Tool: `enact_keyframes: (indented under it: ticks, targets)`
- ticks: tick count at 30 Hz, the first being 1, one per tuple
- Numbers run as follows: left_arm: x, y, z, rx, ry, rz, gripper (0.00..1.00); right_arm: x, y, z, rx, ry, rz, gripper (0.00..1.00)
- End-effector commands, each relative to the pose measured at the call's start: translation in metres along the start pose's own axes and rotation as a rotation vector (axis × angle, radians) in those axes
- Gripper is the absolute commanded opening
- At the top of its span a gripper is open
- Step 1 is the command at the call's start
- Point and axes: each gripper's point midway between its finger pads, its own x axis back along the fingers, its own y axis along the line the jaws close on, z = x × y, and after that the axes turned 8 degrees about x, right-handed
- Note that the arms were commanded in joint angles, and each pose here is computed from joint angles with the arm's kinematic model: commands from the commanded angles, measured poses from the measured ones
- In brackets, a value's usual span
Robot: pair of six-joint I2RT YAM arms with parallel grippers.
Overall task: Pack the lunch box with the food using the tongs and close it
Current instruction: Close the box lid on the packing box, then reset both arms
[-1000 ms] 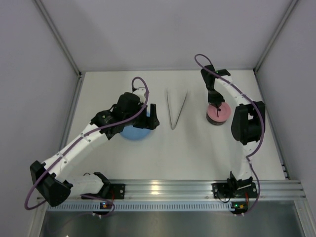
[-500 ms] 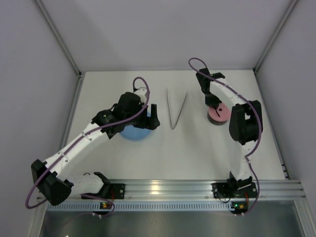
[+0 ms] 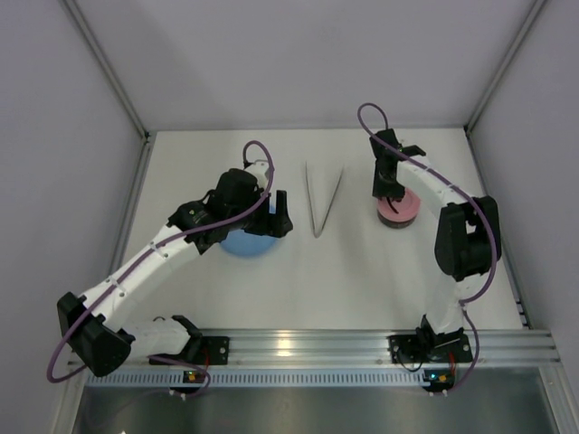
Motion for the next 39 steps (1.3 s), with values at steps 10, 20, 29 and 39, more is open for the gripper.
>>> enact_keyframes:
  ticks: [10,20,29,39]
  targets:
    - [-0.001,-0.003,-0.008,-0.008,-0.014,0.007,0.85,0.026,0.013,-0.007,-0.049,-0.023,-0.093,0.46]
    - [-0.004,-0.005,-0.008,-0.008,-0.006,0.011,0.85,0.059,-0.007,-0.020,-0.081,-0.087,-0.055,0.50]
    - [-0.007,-0.004,-0.013,0.008,-0.017,-0.007,0.85,0.100,0.003,-0.040,-0.076,-0.207,-0.200,0.53]
    - [-0.014,-0.001,-0.054,0.039,-0.122,-0.112,0.86,0.219,0.022,-0.092,-0.067,-0.601,-0.536,1.00]
